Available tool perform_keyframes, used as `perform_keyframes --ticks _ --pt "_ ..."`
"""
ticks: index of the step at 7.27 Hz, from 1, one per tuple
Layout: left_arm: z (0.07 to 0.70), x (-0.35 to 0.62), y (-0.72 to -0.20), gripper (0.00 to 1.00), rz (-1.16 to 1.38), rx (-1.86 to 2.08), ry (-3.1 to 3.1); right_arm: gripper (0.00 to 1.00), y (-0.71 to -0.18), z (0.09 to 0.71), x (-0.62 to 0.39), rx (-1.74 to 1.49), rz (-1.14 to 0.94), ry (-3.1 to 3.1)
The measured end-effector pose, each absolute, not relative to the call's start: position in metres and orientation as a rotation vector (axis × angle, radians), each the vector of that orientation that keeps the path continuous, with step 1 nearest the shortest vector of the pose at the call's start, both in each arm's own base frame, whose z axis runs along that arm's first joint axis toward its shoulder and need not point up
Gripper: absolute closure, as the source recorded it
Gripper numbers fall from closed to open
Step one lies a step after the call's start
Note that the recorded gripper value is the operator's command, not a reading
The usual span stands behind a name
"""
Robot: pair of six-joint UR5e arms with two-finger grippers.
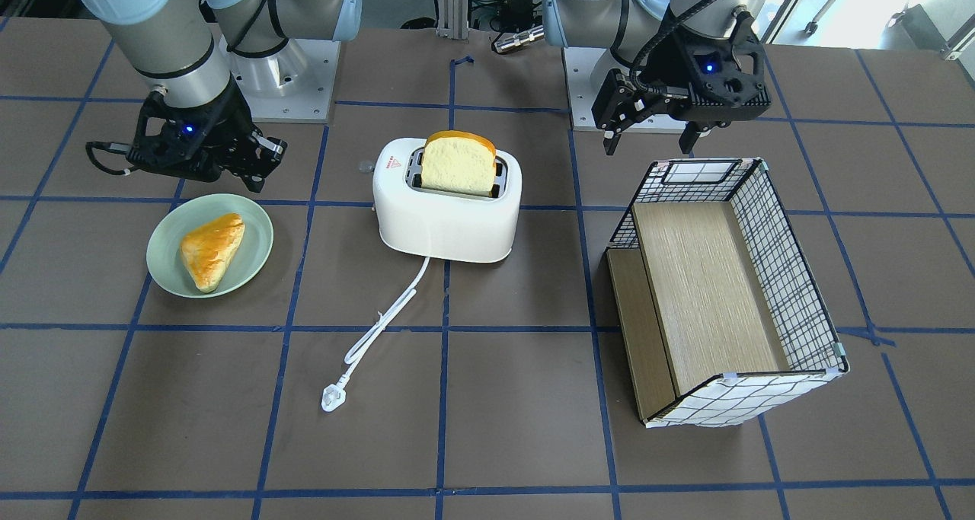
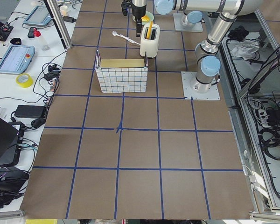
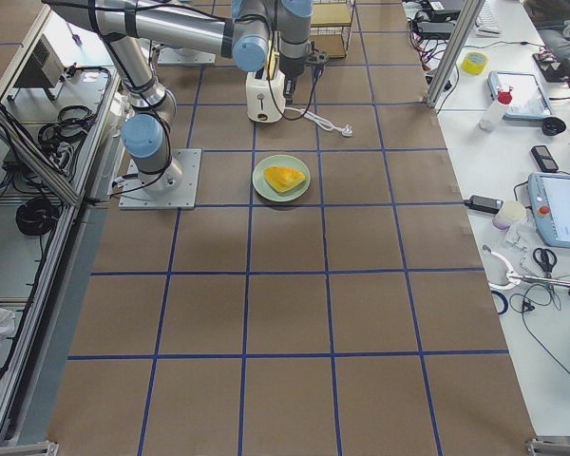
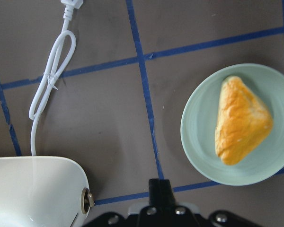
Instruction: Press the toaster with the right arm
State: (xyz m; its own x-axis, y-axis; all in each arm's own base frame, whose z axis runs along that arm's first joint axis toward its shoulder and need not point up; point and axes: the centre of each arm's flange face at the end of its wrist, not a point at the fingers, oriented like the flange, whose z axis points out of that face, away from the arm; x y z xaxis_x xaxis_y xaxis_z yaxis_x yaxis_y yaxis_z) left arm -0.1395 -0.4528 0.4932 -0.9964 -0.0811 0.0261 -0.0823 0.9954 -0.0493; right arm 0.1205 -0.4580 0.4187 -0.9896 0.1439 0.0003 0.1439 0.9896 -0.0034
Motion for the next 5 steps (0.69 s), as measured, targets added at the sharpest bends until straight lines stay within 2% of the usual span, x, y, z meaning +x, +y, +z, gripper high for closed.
perform_keyframes --ticks 3,5 --pt "0.493 -0.139 -0.453 0.00 0.078 0.128 -3.114 0.00 -0.475 0.473 0.116 0.047 0.195 -3.079" --pt "0.493 -0.139 -0.453 0.00 0.078 0.128 -3.114 0.00 -0.477 0.497 0.120 0.099 0.160 -3.117"
